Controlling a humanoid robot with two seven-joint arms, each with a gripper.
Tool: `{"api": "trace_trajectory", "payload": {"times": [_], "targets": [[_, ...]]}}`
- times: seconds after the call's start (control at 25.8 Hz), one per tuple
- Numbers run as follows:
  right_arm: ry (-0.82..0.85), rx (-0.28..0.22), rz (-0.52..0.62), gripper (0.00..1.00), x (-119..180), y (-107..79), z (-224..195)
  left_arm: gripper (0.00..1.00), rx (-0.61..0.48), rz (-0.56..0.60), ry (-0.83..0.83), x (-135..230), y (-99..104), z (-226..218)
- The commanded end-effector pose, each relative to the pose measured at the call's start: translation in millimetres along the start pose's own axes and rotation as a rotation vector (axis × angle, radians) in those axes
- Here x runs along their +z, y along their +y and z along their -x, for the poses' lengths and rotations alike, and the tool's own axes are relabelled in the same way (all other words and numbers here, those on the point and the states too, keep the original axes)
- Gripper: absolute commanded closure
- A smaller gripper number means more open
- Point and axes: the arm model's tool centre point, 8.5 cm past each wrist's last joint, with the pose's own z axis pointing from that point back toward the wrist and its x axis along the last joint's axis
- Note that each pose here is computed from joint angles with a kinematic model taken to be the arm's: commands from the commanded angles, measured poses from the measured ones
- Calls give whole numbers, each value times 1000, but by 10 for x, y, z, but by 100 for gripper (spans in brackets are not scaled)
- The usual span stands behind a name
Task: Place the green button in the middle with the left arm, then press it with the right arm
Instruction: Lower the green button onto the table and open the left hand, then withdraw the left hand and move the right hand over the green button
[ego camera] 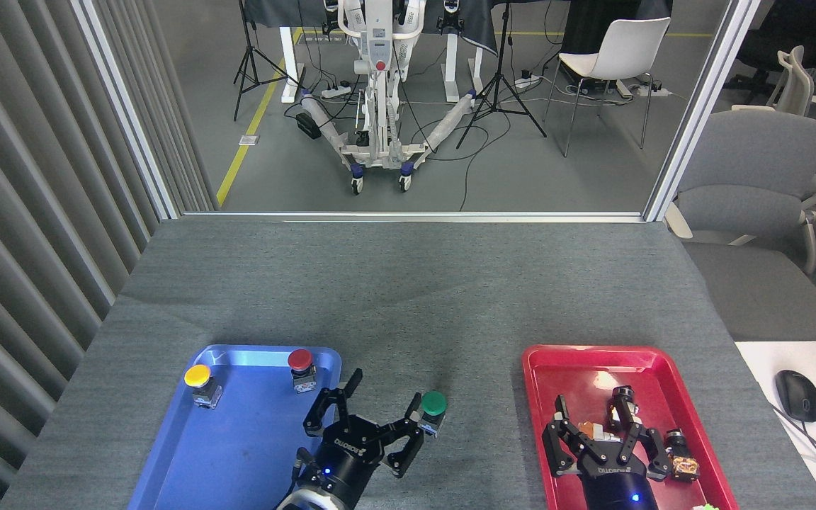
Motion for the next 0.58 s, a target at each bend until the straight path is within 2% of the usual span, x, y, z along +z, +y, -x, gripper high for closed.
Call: {"api": "trace_trajectory", "payload": {"times": [0.0,0.12,0.19,0.35,0.54], "targets": [[-89,40,1,26,-189,-35,-337,1,-63,-23,147,251,141,733],[-150,57,-3,51,-244,-23,-530,1,-145,4,271,609,184,1432],[-197,91,-9,72,-284,-1,-700,1,-179,27,320,842,200,1759],[-292,144,-49,98,-313,154,-1013,1,-172,32,326,1010,264,2042],[-340,138,-97,100,-329,279,-1244,1,-119,55,353,1092,280,2169]]}}
